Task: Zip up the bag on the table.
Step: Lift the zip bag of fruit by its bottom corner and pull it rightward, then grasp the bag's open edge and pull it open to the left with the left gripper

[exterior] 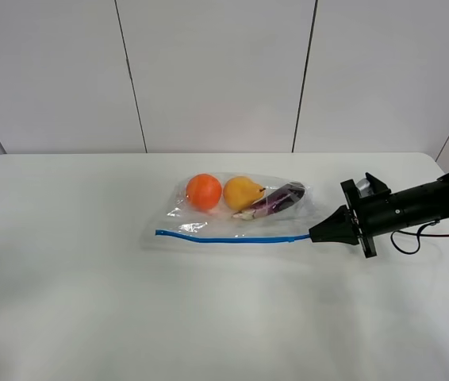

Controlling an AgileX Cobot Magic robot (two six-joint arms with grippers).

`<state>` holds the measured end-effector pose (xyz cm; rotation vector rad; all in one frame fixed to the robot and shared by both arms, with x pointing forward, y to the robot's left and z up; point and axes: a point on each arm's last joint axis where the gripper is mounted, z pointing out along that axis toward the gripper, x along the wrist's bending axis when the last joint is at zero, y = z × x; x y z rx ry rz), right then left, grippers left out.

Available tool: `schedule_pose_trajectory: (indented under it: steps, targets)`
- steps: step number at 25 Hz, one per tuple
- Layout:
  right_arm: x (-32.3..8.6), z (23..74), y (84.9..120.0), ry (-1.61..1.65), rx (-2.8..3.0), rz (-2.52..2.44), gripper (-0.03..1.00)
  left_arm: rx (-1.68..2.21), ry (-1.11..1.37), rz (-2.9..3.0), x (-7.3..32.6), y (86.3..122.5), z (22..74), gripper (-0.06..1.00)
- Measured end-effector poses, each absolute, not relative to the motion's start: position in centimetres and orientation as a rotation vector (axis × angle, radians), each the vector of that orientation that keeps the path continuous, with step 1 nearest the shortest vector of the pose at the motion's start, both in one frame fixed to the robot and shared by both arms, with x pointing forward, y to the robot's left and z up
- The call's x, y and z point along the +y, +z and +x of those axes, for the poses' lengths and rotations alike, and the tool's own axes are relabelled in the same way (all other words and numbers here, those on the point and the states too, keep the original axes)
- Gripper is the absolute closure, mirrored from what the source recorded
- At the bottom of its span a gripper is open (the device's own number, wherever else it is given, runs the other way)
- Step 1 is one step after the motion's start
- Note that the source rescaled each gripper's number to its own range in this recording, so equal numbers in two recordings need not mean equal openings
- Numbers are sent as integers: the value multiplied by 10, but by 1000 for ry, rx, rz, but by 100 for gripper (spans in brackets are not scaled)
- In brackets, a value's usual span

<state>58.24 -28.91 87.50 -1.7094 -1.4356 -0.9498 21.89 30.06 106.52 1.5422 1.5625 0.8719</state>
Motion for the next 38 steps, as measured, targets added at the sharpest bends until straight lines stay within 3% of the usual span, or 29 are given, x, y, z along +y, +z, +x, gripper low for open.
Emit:
schedule_pose_trajectory:
  steps: [19, 31, 38]
  targets:
    - [-251, 592, 932, -1153, -1379, -1665, 97, 1563, 872, 1542, 301, 1065, 219, -4]
    - [-251, 592, 933, -1143, -1349, -1679, 97, 1567, 876, 1538, 301, 1065, 219, -4]
    - [-251, 592, 933, -1142, -1347, -1680, 97, 1551, 917, 1488, 302, 1115, 252, -4]
